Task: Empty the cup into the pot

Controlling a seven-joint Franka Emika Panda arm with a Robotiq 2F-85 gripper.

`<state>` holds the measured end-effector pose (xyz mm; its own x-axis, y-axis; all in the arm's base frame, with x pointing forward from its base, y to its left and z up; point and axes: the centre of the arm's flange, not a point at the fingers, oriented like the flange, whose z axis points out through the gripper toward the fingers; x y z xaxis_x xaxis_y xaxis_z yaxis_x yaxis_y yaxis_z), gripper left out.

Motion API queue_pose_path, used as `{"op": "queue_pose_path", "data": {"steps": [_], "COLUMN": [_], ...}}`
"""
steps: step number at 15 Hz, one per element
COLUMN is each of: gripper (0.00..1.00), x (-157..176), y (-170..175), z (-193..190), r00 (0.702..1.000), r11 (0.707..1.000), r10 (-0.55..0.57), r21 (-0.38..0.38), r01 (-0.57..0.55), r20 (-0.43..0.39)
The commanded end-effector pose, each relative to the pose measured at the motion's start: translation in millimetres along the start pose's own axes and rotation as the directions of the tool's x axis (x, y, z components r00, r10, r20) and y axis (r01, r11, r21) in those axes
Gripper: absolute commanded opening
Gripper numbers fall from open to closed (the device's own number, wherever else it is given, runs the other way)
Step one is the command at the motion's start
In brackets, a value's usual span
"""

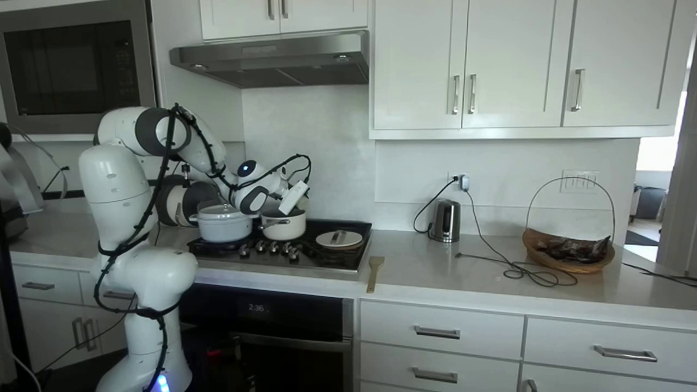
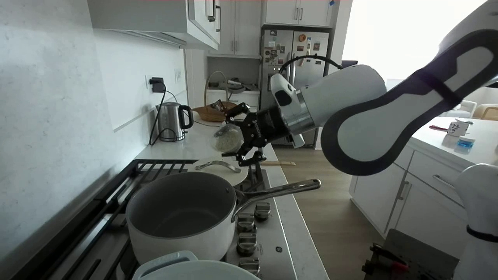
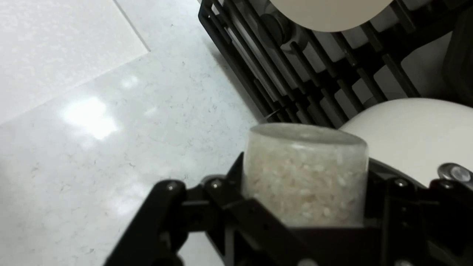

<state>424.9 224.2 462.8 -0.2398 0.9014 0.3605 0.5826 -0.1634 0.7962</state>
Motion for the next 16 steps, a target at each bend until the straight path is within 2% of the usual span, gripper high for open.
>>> {"op": "queue_pose_path", "data": {"steps": [1,6,9,13,16], "gripper": [0.32,0.32,0.32,0.32,0.32], "x": [20,44,57,59,57], "y": [-37,-64,-74,-48,-31], "z": [-41,-63,-69,-75,-65], "r00": [0.999,0.996,0.991,0.99,0.993], "r11": [0.998,0.995,0.988,0.976,0.973], "r10": [-0.032,-0.08,-0.132,-0.138,-0.112], "r21": [-0.054,-0.056,-0.086,-0.167,-0.196], "r01": [0.031,0.079,0.13,0.139,0.118], "r20": [-0.013,-0.027,-0.021,0.018,0.039]}}
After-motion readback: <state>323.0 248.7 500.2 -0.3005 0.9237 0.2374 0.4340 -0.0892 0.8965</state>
